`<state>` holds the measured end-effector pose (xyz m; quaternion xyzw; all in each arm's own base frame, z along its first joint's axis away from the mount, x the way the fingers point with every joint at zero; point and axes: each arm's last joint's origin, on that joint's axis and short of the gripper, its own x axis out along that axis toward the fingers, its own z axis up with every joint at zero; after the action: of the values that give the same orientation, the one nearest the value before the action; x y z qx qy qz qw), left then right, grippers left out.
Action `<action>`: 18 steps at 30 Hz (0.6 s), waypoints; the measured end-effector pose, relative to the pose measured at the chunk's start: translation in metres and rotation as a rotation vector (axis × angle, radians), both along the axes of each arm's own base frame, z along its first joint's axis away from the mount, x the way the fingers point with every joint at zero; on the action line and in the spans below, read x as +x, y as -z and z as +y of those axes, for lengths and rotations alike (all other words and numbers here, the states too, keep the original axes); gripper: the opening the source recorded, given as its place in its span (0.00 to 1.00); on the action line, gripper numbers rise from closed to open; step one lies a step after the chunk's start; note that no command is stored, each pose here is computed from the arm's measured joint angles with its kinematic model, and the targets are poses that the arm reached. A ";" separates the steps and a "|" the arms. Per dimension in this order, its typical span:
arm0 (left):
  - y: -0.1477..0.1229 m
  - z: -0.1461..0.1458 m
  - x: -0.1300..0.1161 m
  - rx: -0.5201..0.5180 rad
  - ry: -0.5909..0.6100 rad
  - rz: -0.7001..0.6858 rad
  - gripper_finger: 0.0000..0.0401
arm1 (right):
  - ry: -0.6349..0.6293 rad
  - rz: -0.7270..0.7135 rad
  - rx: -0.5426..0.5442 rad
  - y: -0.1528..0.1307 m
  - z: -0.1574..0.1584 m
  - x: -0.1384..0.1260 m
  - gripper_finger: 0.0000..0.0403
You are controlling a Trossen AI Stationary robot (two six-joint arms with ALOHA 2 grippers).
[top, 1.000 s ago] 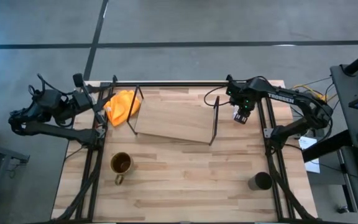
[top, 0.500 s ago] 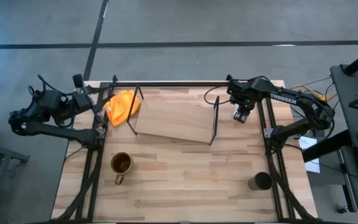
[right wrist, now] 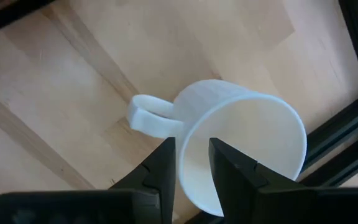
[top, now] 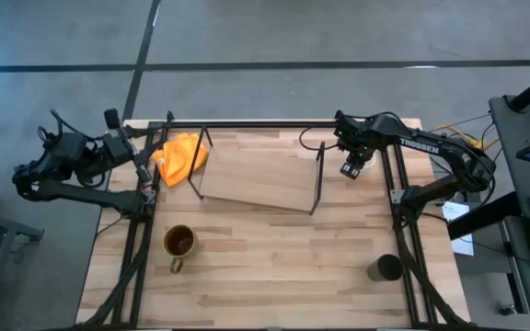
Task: Stack small to large cups/mugs on shelf
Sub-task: Put the white mug on the shelf
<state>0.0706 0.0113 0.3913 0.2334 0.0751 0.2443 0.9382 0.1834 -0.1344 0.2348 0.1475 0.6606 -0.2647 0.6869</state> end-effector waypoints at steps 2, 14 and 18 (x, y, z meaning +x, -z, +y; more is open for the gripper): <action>0.000 0.000 0.000 0.000 0.000 0.000 0.29 | 0.000 0.002 0.002 0.001 0.000 0.000 0.23; 0.002 0.000 -0.001 0.001 0.000 0.005 0.29 | -0.002 -0.002 0.026 0.021 0.003 -0.004 0.20; 0.002 0.000 -0.001 0.001 0.000 0.002 0.29 | -0.002 -0.012 0.018 0.022 0.003 -0.003 0.17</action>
<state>0.0693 0.0114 0.3893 0.2341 0.0761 0.2439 0.9380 0.1807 -0.1318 0.2124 0.1547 0.6590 -0.2572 0.6897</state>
